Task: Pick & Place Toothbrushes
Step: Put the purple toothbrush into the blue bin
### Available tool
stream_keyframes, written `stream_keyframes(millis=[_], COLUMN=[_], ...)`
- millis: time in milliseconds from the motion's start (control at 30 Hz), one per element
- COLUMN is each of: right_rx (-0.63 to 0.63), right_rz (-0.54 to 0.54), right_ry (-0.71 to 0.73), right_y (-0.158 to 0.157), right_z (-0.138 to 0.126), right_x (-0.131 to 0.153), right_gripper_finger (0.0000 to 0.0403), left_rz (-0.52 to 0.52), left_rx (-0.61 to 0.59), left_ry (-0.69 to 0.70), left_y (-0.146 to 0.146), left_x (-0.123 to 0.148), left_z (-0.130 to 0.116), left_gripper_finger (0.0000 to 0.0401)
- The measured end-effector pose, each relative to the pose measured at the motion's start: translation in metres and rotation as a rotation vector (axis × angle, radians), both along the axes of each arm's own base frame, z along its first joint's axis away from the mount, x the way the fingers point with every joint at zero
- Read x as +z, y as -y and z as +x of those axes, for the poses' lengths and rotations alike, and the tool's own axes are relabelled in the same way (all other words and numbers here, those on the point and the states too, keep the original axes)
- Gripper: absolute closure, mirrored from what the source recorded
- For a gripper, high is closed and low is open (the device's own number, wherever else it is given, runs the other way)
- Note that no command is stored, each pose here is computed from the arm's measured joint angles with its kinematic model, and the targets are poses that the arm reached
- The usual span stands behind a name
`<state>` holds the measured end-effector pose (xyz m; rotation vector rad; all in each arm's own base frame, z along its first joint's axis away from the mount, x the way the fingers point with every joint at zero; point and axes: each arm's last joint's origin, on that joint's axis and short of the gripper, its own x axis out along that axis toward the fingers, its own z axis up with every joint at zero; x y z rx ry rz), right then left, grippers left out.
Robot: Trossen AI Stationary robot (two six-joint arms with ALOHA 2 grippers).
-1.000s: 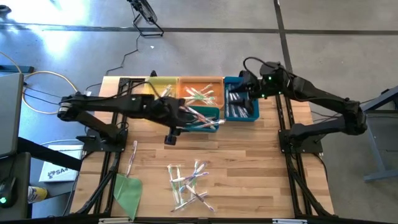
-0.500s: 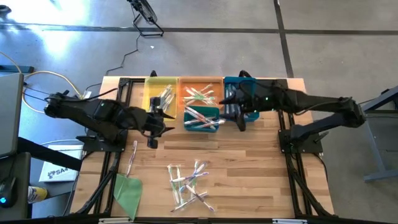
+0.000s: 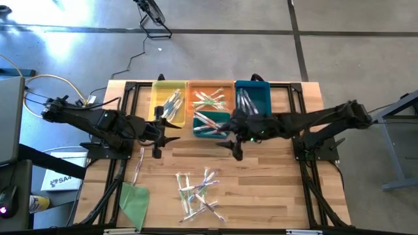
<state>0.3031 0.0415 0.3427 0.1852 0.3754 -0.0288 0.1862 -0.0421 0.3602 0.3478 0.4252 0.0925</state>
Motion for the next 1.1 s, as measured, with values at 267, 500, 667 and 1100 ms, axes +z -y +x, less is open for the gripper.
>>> stream_keyframes(millis=[267, 500, 667, 1100], right_rx=[0.036, 0.194, 0.3, 0.368], right_rz=[0.004, -0.023, 0.014, -0.033], right_ry=[-0.069, -0.148, -0.222, -0.34], right_y=[-0.024, -0.04, -0.048, -0.074], right_z=[0.013, 0.018, 0.022, 0.05], right_x=[-0.021, -0.038, -0.052, -0.112], right_gripper_finger=[0.0145, 0.0145, 0.0145, 0.0145], left_rz=[0.022, 0.02, 0.018, 0.039], left_rx=[-0.034, -0.033, -0.032, -0.035], left_ry=[0.152, 0.178, 0.179, 0.134], left_y=[-0.002, -0.002, -0.002, -0.002], left_x=[-0.004, -0.005, -0.005, -0.01], left_z=[-0.007, -0.007, -0.006, -0.005], left_gripper_finger=[0.0244, 0.0244, 0.0244, 0.0244])
